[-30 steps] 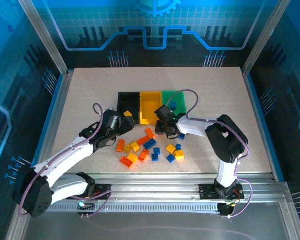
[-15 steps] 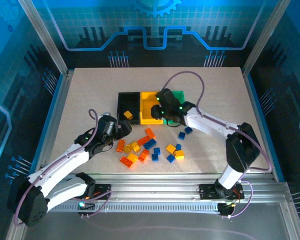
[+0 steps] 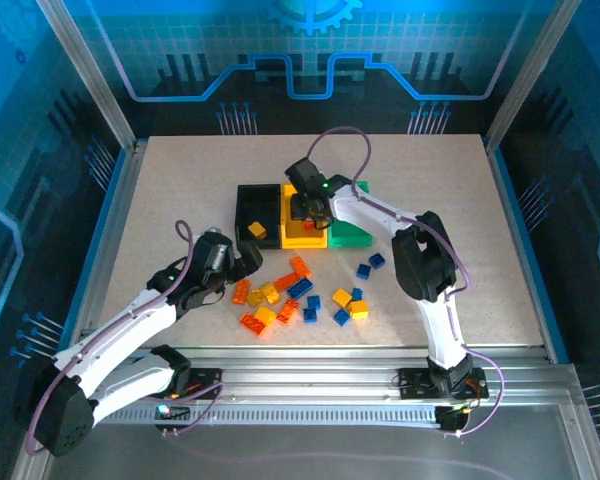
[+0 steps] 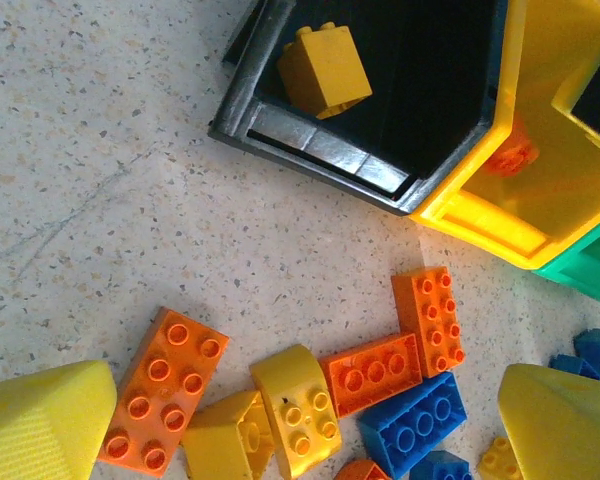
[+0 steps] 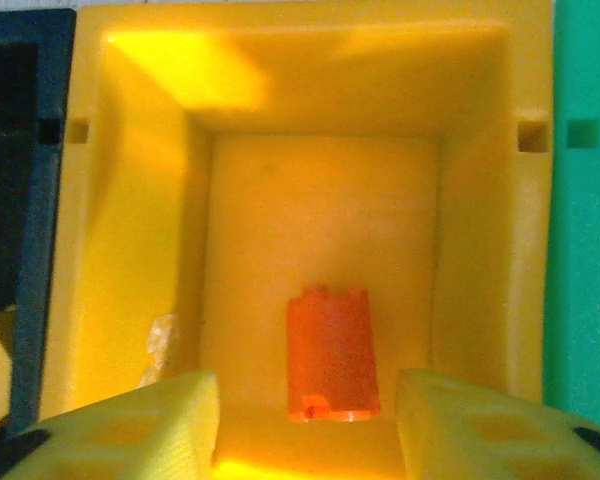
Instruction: Sort the legos into containers by color
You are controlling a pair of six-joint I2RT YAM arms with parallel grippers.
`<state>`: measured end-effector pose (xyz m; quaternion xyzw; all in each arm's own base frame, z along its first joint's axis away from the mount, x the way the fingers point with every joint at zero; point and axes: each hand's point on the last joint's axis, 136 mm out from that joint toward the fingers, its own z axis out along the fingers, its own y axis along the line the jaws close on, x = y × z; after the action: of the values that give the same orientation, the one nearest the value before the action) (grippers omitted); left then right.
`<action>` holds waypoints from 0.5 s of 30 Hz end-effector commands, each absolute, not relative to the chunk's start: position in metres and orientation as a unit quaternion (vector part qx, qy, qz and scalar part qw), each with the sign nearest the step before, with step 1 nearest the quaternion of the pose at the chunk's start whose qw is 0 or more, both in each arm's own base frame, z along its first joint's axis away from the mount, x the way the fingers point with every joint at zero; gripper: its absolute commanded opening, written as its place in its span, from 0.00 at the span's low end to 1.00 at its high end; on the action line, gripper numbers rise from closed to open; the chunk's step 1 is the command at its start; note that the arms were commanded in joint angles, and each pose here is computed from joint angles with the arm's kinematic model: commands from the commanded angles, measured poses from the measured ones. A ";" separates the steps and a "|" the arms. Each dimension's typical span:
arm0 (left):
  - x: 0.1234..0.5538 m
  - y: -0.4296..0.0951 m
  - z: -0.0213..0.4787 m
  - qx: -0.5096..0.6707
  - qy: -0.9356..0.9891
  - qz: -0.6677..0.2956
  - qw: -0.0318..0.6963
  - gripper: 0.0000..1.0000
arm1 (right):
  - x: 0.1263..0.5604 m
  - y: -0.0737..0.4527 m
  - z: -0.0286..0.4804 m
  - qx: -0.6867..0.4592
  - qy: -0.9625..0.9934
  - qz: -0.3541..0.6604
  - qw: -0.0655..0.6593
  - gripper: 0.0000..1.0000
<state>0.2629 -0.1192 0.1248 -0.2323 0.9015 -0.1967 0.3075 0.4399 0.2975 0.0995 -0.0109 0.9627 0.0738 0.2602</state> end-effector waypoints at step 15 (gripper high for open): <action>0.256 -0.128 0.120 -0.212 0.909 -0.215 0.288 0.99 | 0.320 0.194 0.139 0.058 0.956 0.099 0.271 0.75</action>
<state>0.2608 -0.1243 0.1255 -0.2238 0.9036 -0.2087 0.2999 0.3394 0.2213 0.1610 0.0172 0.9486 0.1178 0.2931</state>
